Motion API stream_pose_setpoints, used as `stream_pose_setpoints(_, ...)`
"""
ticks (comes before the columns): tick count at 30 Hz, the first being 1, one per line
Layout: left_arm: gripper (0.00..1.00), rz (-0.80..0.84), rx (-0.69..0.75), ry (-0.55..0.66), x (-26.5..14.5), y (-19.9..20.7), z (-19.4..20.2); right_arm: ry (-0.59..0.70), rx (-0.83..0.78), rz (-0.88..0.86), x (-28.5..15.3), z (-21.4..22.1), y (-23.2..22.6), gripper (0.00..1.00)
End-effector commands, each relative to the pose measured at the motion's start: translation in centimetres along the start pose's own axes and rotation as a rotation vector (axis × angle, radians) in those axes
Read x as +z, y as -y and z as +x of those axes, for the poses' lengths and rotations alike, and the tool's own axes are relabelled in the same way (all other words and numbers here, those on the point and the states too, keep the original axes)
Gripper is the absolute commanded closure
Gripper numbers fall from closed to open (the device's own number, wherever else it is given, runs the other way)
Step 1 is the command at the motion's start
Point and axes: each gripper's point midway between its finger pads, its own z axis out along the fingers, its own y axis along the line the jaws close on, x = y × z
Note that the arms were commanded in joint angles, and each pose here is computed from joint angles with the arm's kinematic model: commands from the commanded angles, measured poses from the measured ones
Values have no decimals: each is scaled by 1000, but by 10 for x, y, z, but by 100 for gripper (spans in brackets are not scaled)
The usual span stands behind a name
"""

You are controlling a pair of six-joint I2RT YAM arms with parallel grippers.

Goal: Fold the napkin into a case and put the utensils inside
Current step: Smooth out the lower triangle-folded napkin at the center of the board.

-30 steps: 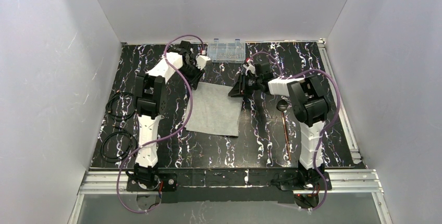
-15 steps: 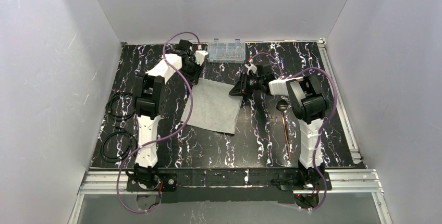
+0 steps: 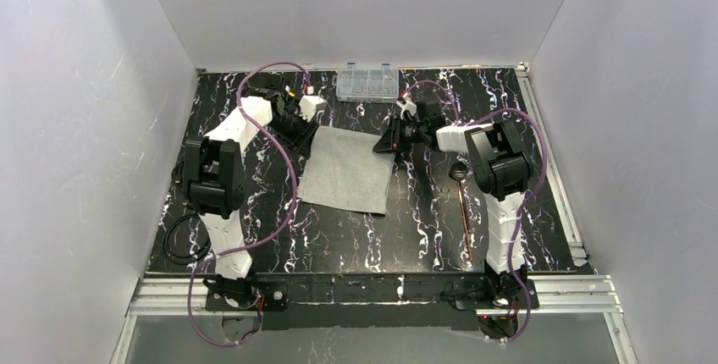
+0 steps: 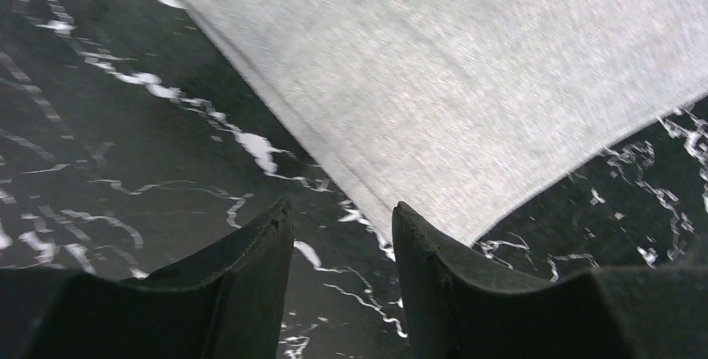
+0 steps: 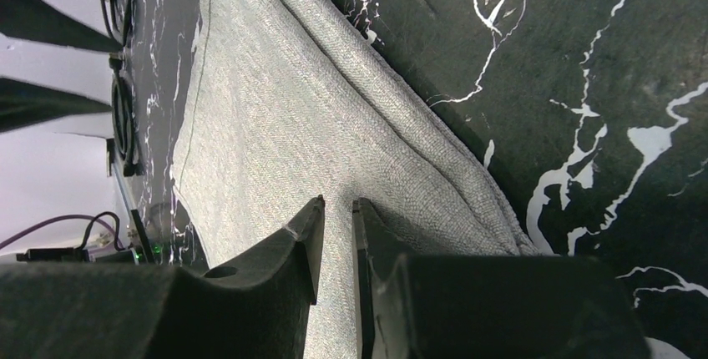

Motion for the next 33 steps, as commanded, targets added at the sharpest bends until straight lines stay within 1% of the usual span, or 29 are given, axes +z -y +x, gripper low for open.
stream_pose_setpoints(1, 55, 149, 12, -27, 0, 40, 18, -22, 29, 39, 4, 8, 23, 71)
stream_pose_setpoints(3, 55, 199, -5, -12, 2, 51, 17, -26, 39, 10, 5, 6, 17, 70)
stream_pose_setpoints(5, 56, 237, -9, -27, 6, 62, 22, -17, 20, 14, 2, -2, 14, 70)
stream_pose_setpoints(8, 60, 206, 6, -105, 21, 62, 40, 5, -32, 50, -6, -20, 9, 69)
stream_pose_setpoints(12, 64, 154, -31, -143, 33, 52, 51, 50, -75, 57, -15, -41, -10, 68)
stream_pose_setpoints(14, 65, 137, -50, -138, 33, 50, 51, 73, -99, 51, -22, -48, -26, 64)
stream_pose_setpoints(17, 65, 165, -62, -89, 21, 62, 42, 79, -115, 32, -29, -45, -45, 63)
stream_pose_setpoints(19, 65, 170, -64, -53, 5, 69, 32, 76, -115, 11, -31, -37, -58, 62)
stream_pose_setpoints(22, 64, 152, -81, -25, -12, 69, 27, 46, -105, -14, -30, -11, -72, 62)
stream_pose_setpoints(24, 63, 110, -88, -52, -13, 61, 36, 32, -96, -30, -28, 7, -80, 62)
stream_pose_setpoints(27, 63, 61, -109, -118, -3, 52, 55, 9, -79, -35, -29, 31, -85, 62)
stream_pose_setpoints(30, 63, 42, -149, -180, 12, 47, 73, -2, -55, -52, -33, 51, -88, 62)
stream_pose_setpoints(33, 63, 22, -173, -213, 20, 41, 81, -21, -46, -63, -36, 65, -92, 62)
